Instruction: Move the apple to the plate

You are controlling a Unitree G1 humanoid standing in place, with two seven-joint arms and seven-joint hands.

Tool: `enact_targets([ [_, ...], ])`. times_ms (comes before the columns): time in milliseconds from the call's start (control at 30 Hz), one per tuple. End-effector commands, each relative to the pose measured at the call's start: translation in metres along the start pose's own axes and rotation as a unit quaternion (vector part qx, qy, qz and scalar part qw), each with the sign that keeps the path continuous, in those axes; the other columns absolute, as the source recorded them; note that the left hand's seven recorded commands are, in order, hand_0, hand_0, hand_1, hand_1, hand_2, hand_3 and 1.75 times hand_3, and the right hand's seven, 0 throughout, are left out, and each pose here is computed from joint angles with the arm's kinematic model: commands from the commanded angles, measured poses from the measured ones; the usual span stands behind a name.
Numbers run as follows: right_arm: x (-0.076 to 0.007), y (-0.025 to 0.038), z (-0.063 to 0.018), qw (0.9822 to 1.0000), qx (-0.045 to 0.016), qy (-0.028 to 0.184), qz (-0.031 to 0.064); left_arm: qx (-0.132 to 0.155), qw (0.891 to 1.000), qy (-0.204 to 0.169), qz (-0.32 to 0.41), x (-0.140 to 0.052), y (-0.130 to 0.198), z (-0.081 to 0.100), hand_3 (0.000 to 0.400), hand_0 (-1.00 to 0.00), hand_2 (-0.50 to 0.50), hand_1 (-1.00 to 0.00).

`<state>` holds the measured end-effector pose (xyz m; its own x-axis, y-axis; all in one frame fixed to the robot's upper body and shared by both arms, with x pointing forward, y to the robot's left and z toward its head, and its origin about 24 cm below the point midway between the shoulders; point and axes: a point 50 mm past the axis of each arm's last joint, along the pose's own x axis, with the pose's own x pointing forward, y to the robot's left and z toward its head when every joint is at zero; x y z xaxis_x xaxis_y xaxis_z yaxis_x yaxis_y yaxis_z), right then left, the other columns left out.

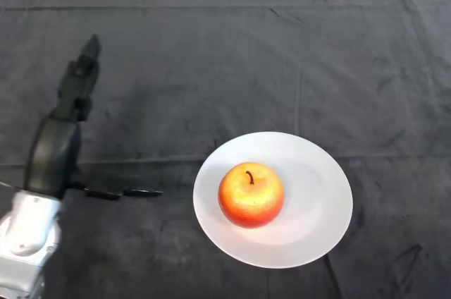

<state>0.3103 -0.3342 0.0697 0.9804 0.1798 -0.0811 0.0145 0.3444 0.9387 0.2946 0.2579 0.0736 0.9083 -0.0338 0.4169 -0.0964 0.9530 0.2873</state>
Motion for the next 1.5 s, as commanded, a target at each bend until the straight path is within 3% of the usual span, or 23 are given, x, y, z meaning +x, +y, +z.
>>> enact_targets([
  [33, -0.0009, 0.0072, 0.0095, 0.9997, -0.0031, -0.019, 0.0142, 0.023, 0.999, 0.012, 0.031, -0.012, 0.029, -0.004, 0.0, 0.0, 0.0, 0.0],
  [333, -0.001, 0.0072, 0.0096, 0.9997, -0.0025, -0.019, 0.0144, 0.033, 0.994, 0.026, 0.099, -0.025, 0.073, -0.006, 0.0, 0.0, 0.0, 0.0],
  [600, -0.001, 0.0073, 0.0097, 0.9997, -0.002, -0.019, 0.0146, 0.05, 0.982, 0.029, 0.179, -0.038, 0.111, -0.002, 0.0, 0.0, 0.0, 0.0],
  [900, -0.001, 0.0073, 0.0098, 0.9997, -0.0014, -0.019, 0.0149, 0.073, 0.96, 0.028, 0.269, -0.06, 0.145, 0.004, 0.0, 0.0, 0.0, 0.0],
  [1267, -0.0011, 0.0074, 0.01, 0.9997, -0.0007, -0.018, 0.0153, 0.092, 0.921, 0.043, 0.376, -0.096, 0.186, 0.011, 0.0, 0.0, 0.0, 0.0],
  [1500, -0.0011, 0.0074, 0.01, 0.9997, -0.0003, -0.018, 0.0155, 0.093, 0.901, 0.049, 0.421, -0.101, 0.192, 0.011, 0.0, 0.0, 0.0, 0.0],
])
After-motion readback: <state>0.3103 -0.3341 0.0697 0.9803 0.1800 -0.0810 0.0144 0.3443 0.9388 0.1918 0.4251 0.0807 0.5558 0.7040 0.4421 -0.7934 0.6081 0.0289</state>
